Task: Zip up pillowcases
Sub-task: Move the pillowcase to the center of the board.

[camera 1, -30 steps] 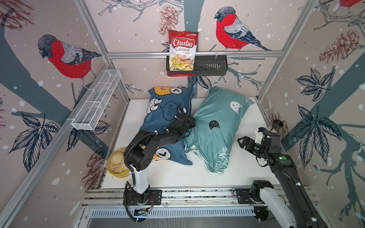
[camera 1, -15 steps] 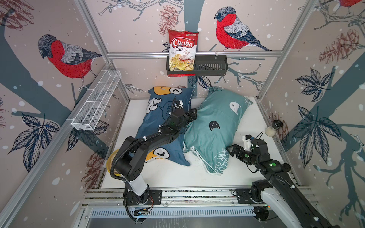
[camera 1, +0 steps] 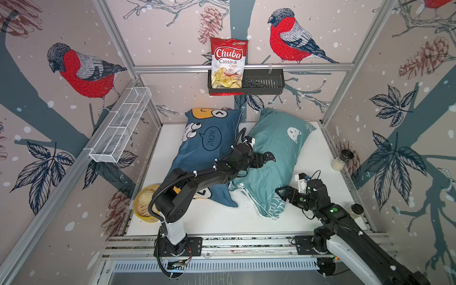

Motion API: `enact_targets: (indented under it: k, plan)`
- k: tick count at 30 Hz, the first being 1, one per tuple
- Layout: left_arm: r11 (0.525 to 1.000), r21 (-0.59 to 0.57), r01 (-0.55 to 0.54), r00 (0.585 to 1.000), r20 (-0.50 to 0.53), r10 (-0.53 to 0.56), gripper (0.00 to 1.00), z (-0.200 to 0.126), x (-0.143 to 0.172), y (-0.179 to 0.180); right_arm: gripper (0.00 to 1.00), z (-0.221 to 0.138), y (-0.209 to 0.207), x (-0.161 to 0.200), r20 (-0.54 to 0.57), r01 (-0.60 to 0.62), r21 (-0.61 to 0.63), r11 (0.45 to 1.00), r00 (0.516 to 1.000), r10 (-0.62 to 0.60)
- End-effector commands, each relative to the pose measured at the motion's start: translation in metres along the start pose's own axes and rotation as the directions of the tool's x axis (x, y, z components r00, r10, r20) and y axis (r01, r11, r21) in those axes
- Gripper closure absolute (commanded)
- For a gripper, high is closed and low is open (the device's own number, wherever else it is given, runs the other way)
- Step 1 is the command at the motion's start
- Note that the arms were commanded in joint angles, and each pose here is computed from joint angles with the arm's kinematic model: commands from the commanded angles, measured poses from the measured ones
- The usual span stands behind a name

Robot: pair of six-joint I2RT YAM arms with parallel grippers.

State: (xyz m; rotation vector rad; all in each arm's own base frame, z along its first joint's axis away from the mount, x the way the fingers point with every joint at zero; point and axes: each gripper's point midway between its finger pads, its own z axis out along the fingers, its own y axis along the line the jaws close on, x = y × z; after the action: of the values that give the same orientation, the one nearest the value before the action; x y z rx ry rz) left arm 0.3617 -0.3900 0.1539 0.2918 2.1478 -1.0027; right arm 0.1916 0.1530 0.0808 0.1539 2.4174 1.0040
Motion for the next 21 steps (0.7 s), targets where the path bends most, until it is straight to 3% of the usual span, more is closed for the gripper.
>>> enact_targets:
  k: [1,12,21]
  plan:
    - [0.998,0.055,0.04,0.998,-0.058,-0.037,0.35,0.017,0.015,-0.005,0.05,0.006,0.01,0.004,0.001,-0.003,-0.062,0.998,1.0,0.003]
    - [0.982,0.081,0.172,0.985,-0.022,-0.171,0.39,0.057,0.015,0.002,0.07,0.011,0.01,0.062,-0.172,-0.075,-0.091,0.993,0.983,0.058]
    - [0.97,0.074,0.229,0.973,0.016,-0.231,0.41,0.072,0.013,0.011,0.16,-0.017,0.035,0.06,-0.144,-0.152,-0.156,0.976,0.981,0.13]
